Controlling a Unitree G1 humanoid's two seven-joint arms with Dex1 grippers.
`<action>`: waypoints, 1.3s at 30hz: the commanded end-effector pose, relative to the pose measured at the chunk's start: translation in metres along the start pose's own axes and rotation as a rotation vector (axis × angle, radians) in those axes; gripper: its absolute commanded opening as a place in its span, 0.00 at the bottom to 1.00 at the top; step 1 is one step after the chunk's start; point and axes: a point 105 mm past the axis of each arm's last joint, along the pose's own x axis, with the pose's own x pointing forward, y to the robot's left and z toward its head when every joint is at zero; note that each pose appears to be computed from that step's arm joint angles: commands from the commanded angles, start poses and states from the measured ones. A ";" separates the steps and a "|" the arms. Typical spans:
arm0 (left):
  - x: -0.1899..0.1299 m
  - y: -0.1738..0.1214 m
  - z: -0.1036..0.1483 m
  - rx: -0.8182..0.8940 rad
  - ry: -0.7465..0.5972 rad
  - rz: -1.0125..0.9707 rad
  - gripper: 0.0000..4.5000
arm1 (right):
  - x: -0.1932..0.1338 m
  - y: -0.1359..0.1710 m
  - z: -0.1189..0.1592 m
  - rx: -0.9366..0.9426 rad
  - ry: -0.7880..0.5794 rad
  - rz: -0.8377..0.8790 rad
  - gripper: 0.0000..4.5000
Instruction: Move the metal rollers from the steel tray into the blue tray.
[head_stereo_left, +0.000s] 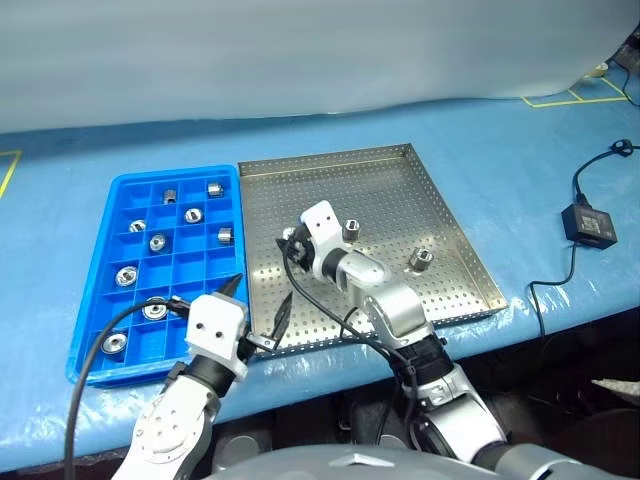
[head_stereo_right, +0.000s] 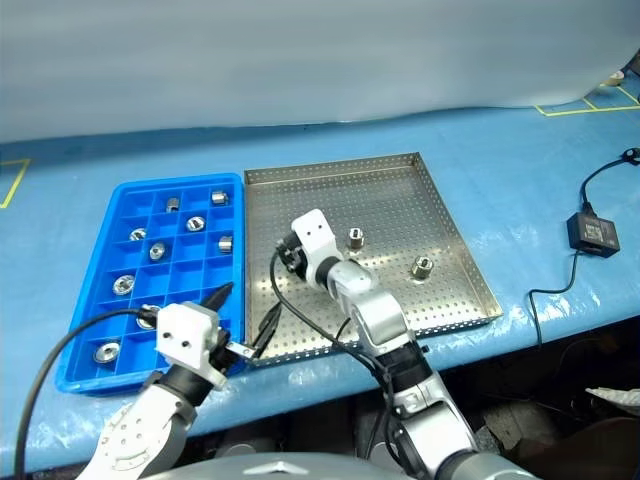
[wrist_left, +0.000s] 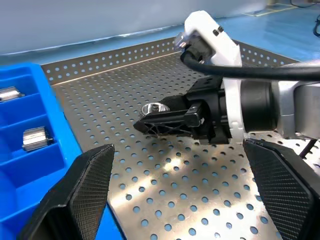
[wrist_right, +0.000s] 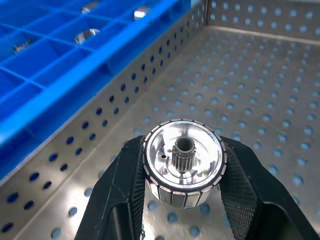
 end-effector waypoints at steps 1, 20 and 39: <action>-0.010 0.012 0.022 0.020 -0.091 0.091 1.00 | 0.004 0.026 0.068 -0.036 -0.190 0.088 0.38; -0.047 0.039 0.017 0.032 -0.069 0.340 1.00 | 0.047 0.117 0.049 -0.076 -0.117 0.443 0.38; -0.054 0.030 0.012 -0.003 -0.055 0.384 1.00 | 0.067 0.157 0.057 -0.119 -0.127 0.571 0.38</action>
